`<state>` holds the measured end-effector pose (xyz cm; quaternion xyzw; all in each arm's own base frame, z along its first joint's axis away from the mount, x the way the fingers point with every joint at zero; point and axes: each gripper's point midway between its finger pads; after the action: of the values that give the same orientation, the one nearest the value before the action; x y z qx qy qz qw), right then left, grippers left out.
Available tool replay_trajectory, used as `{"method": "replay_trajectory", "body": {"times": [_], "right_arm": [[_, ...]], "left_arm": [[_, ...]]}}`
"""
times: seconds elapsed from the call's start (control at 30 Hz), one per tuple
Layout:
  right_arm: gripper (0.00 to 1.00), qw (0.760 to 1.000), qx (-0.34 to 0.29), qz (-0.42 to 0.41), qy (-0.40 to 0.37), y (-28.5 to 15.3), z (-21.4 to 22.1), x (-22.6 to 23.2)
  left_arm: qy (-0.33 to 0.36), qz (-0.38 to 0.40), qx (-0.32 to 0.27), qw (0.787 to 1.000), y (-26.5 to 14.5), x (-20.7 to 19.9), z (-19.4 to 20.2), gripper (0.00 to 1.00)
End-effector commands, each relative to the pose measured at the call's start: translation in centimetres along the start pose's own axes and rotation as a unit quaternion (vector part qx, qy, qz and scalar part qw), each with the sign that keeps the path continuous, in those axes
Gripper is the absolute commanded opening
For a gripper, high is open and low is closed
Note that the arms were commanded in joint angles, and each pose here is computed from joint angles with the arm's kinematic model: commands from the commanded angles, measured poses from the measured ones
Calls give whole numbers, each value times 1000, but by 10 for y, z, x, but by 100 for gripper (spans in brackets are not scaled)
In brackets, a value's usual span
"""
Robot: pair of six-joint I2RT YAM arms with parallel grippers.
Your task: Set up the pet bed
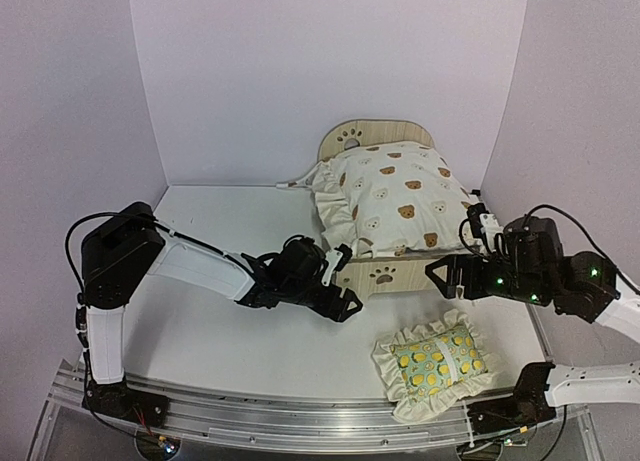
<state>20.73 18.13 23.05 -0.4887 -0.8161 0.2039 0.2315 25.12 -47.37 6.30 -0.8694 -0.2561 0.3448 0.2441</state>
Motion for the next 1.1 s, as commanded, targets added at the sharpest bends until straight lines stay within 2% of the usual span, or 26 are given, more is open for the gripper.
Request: {"method": "replay_trajectory", "body": {"times": [0.0,0.13,0.23,0.3,0.37,0.47,0.53,0.6,0.67,0.73,0.9,1.0,1.07], "right_arm": [[98,999,18,28,25,13,5,-4],[98,998,45,22,31,34,7,7],[98,997,50,23,48,52,8,13],[98,996,49,31,61,64,8,14],[98,995,37,41,84,75,5,14],[98,992,16,52,111,87,1,13],[98,990,3,61,126,94,0,10],[98,989,-7,61,138,99,-2,10],[98,988,-7,54,146,104,-2,14],[98,987,-6,49,155,108,-3,17],[98,984,-9,55,167,117,1,16],[98,984,-14,65,163,116,2,11],[98,985,-15,69,160,115,4,9]], "left_arm": [[83,113,0,990,-8,-77,6,87],[111,74,7,991,-7,-62,11,87],[126,65,-25,990,-34,-61,1,87],[131,69,-48,988,-58,-66,-11,92],[142,91,-39,985,-75,-73,-15,97],[141,150,9,978,-99,-87,-8,100],[138,185,11,973,-119,-99,-10,100],[133,173,-4,976,-133,-97,-19,100],[106,130,-36,985,-142,-76,-39,100],[47,108,-66,991,-151,-39,-67,99],[-67,64,-134,987,-149,47,-119,98],[-111,75,-154,979,-140,84,-141,96],[-127,113,-161,972,-133,93,-154,95]]}}
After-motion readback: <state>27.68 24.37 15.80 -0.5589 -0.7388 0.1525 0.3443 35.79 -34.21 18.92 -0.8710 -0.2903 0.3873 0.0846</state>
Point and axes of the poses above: each gripper's point midway between its finger pads, its own y axis out along the fingers, its own x axis along the line the jaws close on, z = x × y, and after that the axes turned 8 degrees about -y, right-handed
